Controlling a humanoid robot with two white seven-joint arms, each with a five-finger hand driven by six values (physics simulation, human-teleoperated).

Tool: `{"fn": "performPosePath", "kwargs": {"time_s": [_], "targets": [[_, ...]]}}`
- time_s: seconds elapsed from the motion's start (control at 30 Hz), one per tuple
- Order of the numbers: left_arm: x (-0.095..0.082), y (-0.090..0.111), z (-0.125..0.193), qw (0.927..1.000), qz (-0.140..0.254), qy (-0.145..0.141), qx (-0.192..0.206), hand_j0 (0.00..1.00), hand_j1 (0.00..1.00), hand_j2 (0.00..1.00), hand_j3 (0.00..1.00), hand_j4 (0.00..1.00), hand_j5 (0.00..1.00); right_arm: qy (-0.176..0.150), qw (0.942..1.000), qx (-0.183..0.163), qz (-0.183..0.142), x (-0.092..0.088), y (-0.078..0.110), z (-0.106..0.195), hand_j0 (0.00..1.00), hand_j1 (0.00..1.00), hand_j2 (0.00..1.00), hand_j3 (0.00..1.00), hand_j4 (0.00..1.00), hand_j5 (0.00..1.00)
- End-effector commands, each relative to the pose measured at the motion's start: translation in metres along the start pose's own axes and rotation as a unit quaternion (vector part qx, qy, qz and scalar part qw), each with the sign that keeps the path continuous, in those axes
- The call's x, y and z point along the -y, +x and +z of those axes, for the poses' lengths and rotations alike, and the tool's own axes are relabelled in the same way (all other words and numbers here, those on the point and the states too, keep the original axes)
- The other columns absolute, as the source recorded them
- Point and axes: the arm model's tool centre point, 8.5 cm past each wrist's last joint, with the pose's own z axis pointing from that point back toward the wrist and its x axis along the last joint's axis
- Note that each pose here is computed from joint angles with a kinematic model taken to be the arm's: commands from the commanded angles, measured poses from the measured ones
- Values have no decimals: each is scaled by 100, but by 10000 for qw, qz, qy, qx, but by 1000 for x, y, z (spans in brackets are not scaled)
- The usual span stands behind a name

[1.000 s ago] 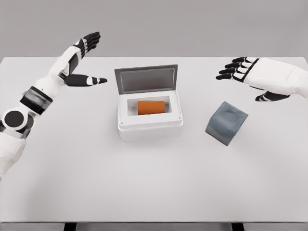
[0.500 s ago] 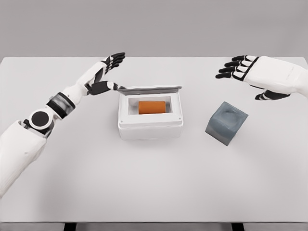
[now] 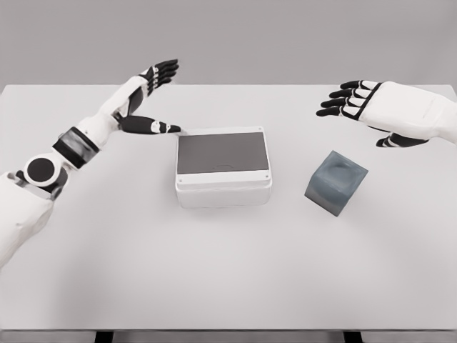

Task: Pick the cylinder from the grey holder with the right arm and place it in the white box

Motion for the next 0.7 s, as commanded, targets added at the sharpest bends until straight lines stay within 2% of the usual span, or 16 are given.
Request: {"fn": "performPosePath", "kwargs": {"time_s": [0.0, 0.1, 0.2, 0.3, 0.4, 0.67], "targets": [[-16, 25, 14, 9997, -116, -54, 212, 100, 100, 100, 100, 100, 100, -13, 10000, -3, -19, 1, 0, 0, 100, 100, 100, 100, 100, 100], [-40, 48, 49, 9987, -460, -179, 146, 100, 100, 100, 100, 100, 100, -24, 10000, 5, -26, 0, 0, 0, 100, 100, 100, 100, 100, 100], [-51, 65, 81, 9974, -634, -347, -16, 100, 100, 100, 100, 100, 100, -41, 10000, 17, -36, 0, 1, -1, 100, 100, 100, 100, 100, 100], [-51, 62, 98, 9964, -700, -437, -203, 100, 100, 100, 100, 100, 100, -41, 10000, 17, -36, 0, 1, -1, 100, 100, 100, 100, 100, 100], [-51, 63, 119, 9949, -825, -549, -178, 100, 100, 100, 100, 100, 100, -44, 10000, 10, -20, 2, 0, -1, 100, 100, 100, 100, 100, 100], [-55, 64, 126, 9935, -936, -589, -253, 100, 100, 100, 100, 100, 100, -56, 10000, 18, -27, 1, 1, -2, 100, 100, 100, 100, 100, 100]]}}
